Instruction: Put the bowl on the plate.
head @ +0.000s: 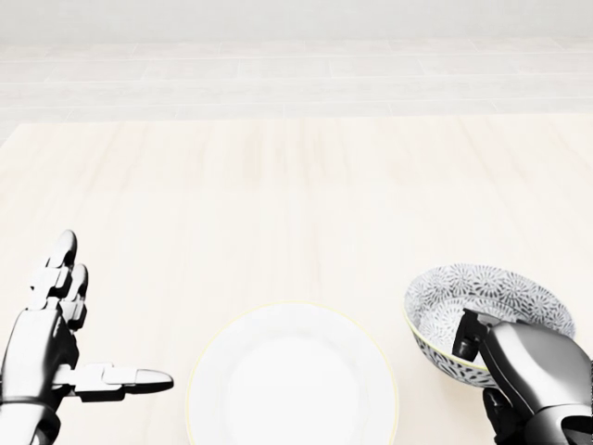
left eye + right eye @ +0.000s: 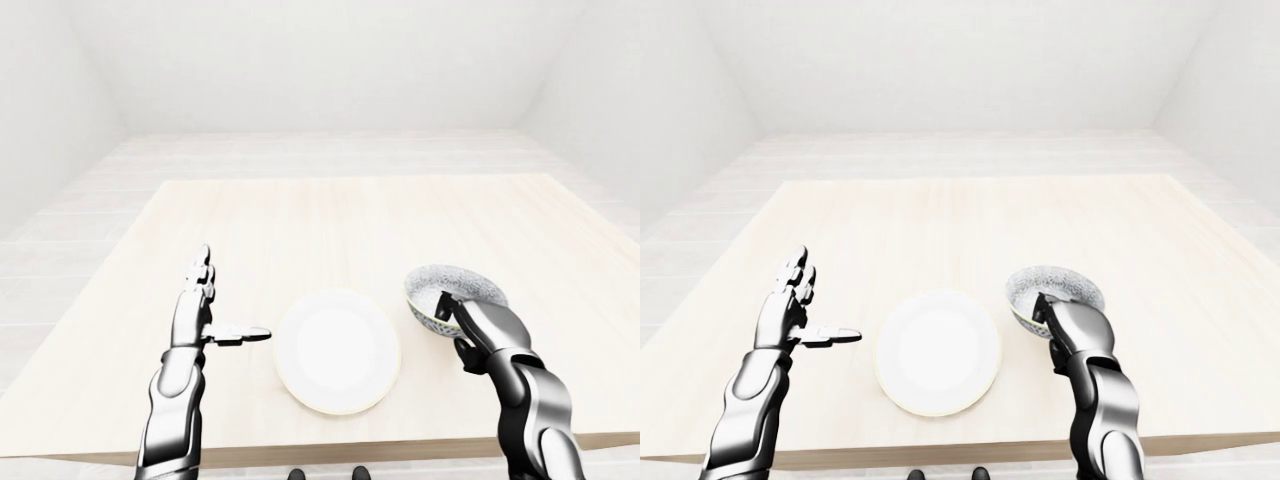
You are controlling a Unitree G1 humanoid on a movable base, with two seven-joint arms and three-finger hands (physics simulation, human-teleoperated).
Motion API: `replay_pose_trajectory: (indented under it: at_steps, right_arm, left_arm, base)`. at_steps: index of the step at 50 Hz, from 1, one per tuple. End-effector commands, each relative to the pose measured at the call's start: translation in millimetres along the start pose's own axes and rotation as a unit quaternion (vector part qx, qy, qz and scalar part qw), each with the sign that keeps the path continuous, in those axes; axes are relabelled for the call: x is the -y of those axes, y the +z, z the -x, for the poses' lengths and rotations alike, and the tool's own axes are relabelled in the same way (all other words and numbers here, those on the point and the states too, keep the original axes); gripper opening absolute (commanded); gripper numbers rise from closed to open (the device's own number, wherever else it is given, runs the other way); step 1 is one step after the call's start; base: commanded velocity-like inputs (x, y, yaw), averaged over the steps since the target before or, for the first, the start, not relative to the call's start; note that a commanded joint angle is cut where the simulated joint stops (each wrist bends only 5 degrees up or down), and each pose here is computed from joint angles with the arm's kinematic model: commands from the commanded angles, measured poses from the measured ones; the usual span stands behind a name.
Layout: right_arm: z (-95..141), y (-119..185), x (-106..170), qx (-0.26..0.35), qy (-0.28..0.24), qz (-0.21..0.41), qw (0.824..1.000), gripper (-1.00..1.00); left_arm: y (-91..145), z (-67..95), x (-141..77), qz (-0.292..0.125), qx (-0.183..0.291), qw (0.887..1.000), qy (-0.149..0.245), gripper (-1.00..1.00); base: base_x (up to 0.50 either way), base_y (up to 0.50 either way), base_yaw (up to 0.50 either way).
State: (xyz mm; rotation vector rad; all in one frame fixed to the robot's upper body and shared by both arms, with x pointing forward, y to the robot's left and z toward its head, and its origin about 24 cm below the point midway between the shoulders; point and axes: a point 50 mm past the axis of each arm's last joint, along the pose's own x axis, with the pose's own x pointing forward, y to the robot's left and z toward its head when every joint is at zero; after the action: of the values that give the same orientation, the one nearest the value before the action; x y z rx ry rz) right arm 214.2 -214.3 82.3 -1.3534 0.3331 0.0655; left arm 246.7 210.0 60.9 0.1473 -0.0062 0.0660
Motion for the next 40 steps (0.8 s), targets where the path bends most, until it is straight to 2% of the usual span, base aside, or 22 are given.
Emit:
replay_pose_trajectory:
  at_steps: [1, 12, 18, 20, 27, 35, 40]
  right_arm:
    - [1, 12, 15, 0.009, -0.035, 0.025, 0.999, -0.88]
    - [-2, 24, 24, 0.03, -0.071, 0.038, 0.996, -0.87]
    - [-3, 34, 20, 0.048, -0.084, 0.033, 0.995, -0.87]
    - [-3, 39, 17, 0.057, -0.083, 0.016, 0.995, -0.87]
    - [-1, 56, 17, 0.084, -0.097, 0.035, 0.991, -0.87]
    - [-1, 74, 13, 0.119, -0.098, 0.021, 0.988, -0.9]
    - [2, 81, 14, 0.132, -0.106, 0.028, 0.985, -0.84]
  left_arm:
    - [1, -1.9, 2, -0.001, 0.001, 1.0, -0.003, 1.0]
    - [1, -2.5, 0, -0.002, 0.001, 1.0, -0.001, 1.0]
    - [4, -4.1, 1, -0.002, 0.006, 1.0, -0.002, 1.0]
    - [4, -4.6, 1, -0.002, 0.006, 1.0, -0.002, 1.0]
    - [7, -6.3, 1, -0.004, 0.013, 1.0, -0.003, 1.0]
    - [8, -8.1, 2, -0.005, 0.014, 1.0, -0.003, 1.0]
    - [6, -7.1, 1, -0.006, 0.011, 1.0, -0.003, 1.0]
  base:
    - [0.0, 0.0, 0.0]
    - [0.0, 0.0, 0.0]
    - [0.0, 0.0, 0.0]
    - [0.0, 0.0, 0.0]
    - [0.0, 0.0, 0.0]
    - [0.0, 0.0, 0.0]
    - [0.0, 0.0, 0.0]
